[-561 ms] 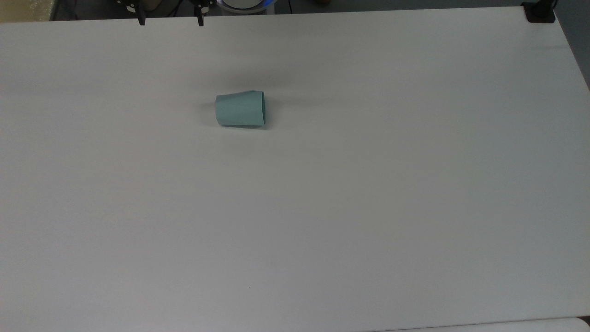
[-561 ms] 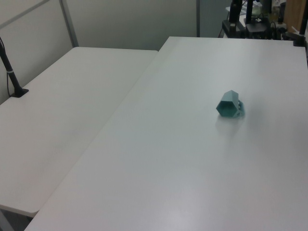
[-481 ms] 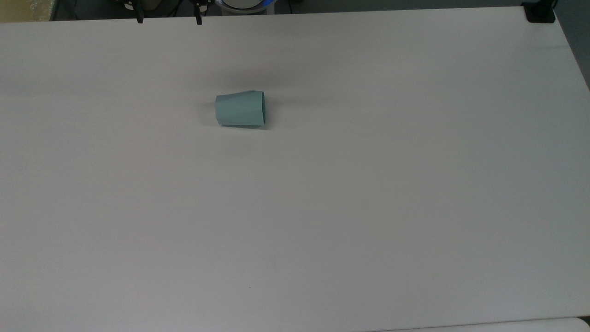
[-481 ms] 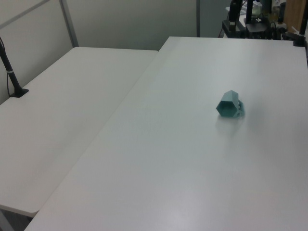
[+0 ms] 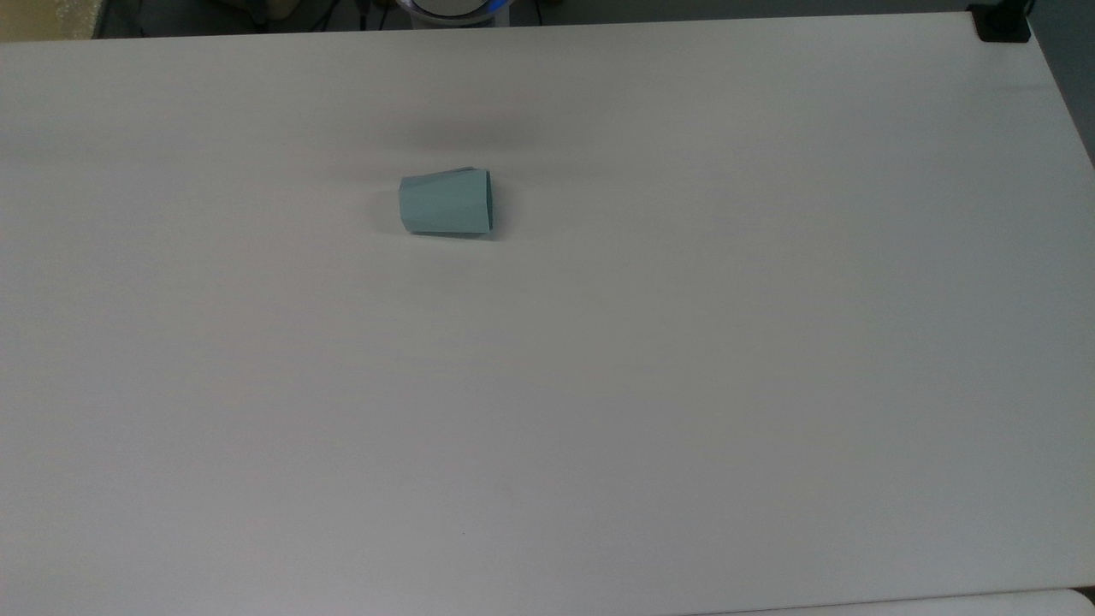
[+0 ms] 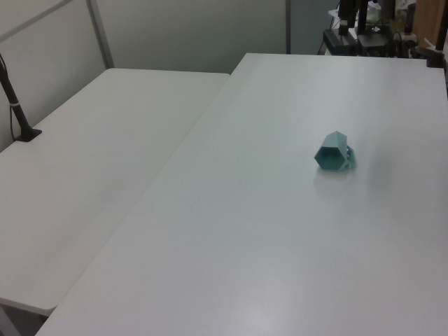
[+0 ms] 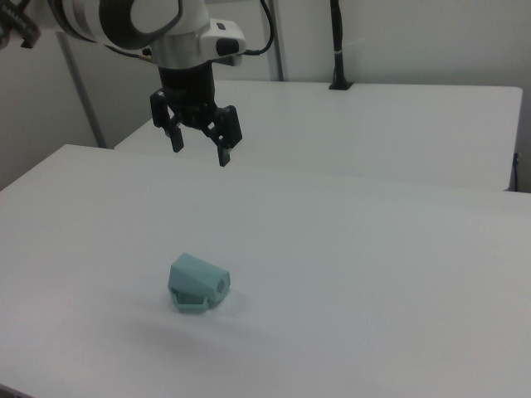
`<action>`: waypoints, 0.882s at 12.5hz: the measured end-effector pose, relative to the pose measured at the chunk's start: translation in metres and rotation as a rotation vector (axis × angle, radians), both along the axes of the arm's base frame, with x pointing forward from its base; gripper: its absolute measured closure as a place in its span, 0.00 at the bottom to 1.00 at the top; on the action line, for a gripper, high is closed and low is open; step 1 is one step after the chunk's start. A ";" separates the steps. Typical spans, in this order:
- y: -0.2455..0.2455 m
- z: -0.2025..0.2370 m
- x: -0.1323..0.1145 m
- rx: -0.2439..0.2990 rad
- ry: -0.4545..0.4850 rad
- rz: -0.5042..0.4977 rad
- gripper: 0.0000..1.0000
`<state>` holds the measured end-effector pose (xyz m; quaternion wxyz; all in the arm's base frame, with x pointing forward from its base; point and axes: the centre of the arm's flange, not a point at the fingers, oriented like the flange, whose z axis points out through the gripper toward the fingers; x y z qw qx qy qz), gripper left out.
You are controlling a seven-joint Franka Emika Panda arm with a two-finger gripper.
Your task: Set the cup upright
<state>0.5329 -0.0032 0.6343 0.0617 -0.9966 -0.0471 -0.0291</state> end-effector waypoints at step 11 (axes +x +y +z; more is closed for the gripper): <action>0.012 -0.004 0.002 -0.025 0.008 0.007 0.00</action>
